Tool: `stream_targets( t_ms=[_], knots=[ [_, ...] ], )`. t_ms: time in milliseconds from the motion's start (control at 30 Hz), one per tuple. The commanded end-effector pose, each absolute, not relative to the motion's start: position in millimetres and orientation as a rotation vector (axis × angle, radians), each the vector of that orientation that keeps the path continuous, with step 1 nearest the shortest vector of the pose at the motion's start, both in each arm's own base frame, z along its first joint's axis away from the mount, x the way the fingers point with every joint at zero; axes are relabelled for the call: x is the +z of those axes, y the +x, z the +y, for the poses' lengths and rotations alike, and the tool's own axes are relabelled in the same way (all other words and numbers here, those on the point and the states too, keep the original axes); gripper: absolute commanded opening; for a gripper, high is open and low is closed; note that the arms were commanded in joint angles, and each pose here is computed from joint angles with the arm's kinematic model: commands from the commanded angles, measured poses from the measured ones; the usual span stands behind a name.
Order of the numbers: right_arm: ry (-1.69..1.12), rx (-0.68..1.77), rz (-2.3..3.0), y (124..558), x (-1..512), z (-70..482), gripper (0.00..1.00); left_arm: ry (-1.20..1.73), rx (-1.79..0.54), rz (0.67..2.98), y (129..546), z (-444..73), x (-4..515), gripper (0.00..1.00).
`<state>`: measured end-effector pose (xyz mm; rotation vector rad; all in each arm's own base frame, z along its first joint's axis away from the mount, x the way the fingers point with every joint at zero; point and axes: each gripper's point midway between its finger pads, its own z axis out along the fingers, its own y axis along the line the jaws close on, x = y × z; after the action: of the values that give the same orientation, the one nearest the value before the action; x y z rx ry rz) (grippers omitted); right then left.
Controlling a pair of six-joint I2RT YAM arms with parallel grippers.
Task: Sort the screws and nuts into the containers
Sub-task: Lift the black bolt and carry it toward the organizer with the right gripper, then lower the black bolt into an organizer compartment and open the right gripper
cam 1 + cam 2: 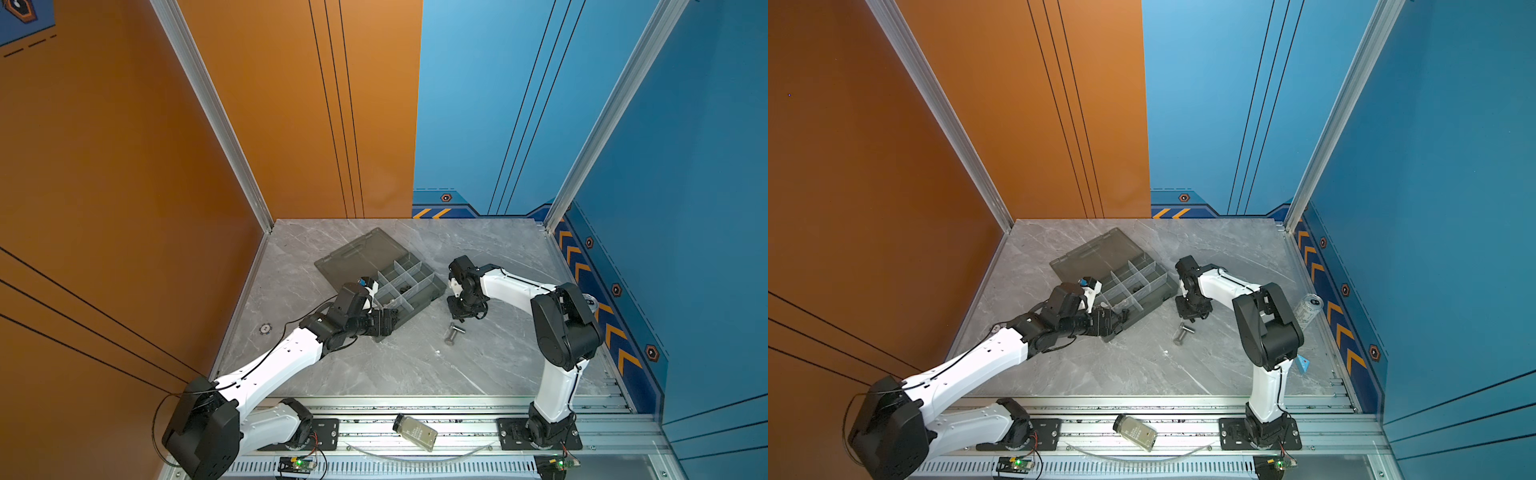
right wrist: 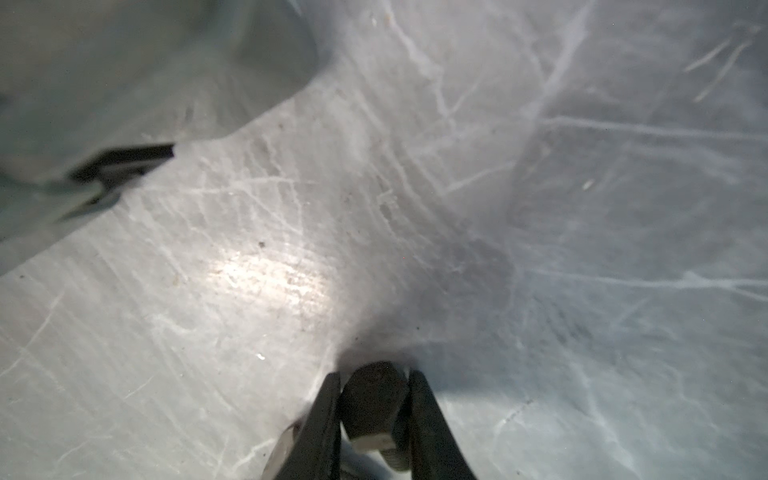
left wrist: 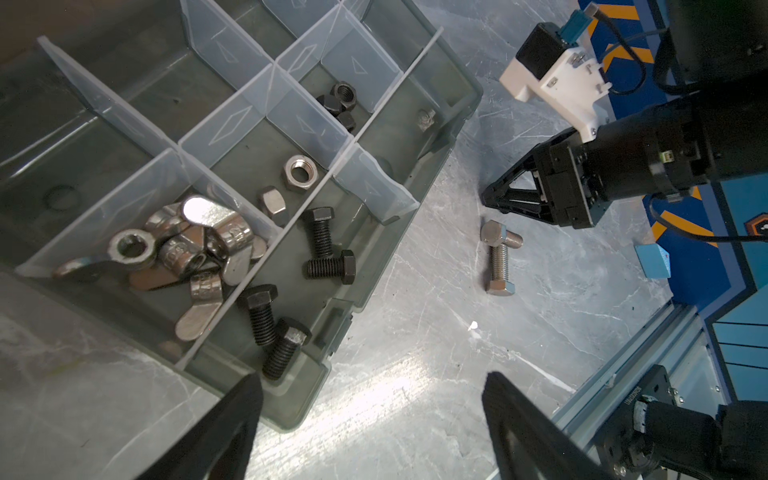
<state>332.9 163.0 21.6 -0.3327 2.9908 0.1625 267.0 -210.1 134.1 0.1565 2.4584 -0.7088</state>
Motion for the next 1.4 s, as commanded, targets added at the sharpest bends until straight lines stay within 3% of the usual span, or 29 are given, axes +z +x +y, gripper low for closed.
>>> stream_targets(
  t_ms=[0,333,367,700,967,1367],
  knots=[
    [-0.324,0.213,2.949,331.6,37.4,167.4,0.0,0.137,-0.724,2.459,265.4,-206.2,134.3,0.85],
    [-0.359,0.392,2.821,339.9,110.3,191.9,0.0,0.087,-0.687,2.438,258.5,-189.8,142.8,0.85],
    [-0.365,0.412,2.798,343.1,120.0,196.3,0.0,0.073,-0.681,2.435,258.0,-186.6,142.9,0.9],
    [-0.47,0.602,2.632,354.9,185.9,254.4,0.0,-0.016,-0.648,2.402,250.4,-164.3,147.0,0.96],
    [-0.569,0.653,2.581,349.8,198.3,296.4,0.0,-0.074,-0.655,2.373,244.8,-149.9,148.2,0.99],
    [-0.659,0.685,2.647,338.0,158.5,335.8,0.0,-0.116,-0.67,2.367,240.3,-141.9,145.7,0.98]
  ],
)
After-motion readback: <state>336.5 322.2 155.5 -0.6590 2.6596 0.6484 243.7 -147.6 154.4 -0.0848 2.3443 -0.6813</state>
